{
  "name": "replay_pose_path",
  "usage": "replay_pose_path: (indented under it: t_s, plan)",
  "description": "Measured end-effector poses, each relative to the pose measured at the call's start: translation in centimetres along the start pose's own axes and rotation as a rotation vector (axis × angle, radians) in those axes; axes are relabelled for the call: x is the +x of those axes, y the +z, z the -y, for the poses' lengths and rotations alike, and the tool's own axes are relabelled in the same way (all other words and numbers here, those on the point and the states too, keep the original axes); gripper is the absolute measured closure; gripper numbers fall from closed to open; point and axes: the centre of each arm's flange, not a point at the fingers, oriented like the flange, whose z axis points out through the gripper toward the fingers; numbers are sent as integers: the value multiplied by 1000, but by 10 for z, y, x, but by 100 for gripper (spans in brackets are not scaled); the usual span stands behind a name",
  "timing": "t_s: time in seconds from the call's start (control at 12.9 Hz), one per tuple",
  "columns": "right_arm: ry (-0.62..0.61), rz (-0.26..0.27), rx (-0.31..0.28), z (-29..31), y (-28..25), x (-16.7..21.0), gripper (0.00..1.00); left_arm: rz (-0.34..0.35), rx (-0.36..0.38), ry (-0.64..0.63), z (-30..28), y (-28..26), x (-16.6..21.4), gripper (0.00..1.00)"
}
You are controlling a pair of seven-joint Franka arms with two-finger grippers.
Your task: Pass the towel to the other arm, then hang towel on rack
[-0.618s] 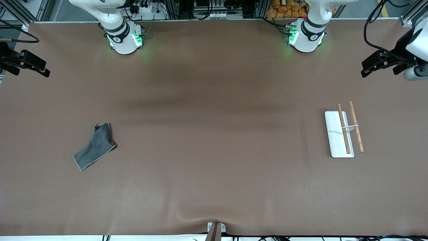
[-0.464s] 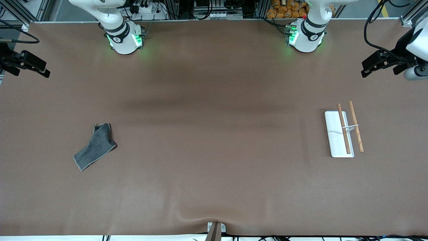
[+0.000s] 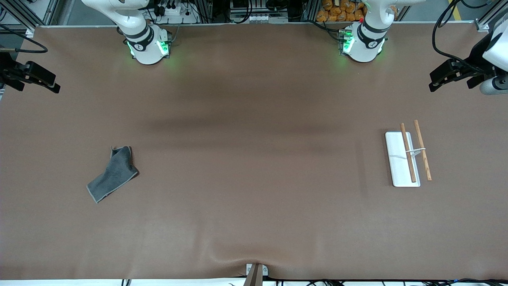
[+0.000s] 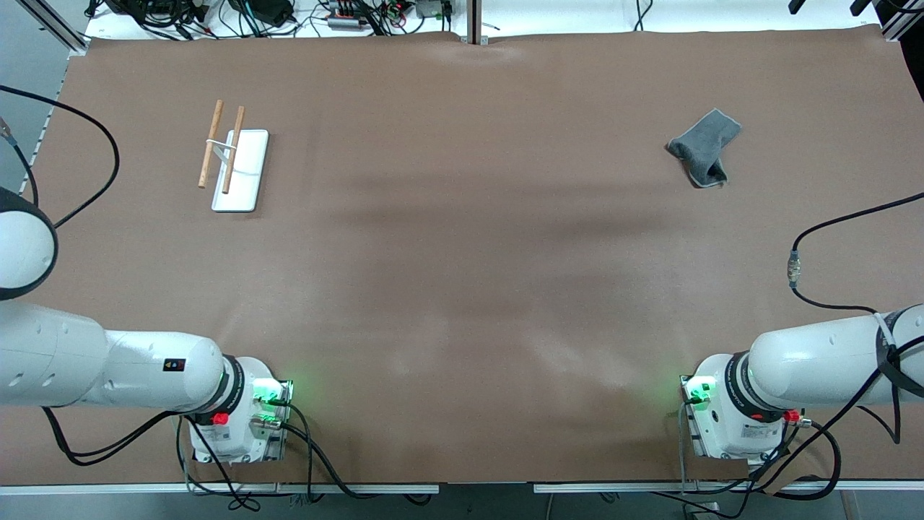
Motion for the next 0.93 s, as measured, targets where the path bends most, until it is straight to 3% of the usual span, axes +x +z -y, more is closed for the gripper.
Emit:
replay_pose_path:
  t_s: [0.93]
  plan:
    - [0,8,-1,0,4,2,0,29,3,2,1,15,10,0]
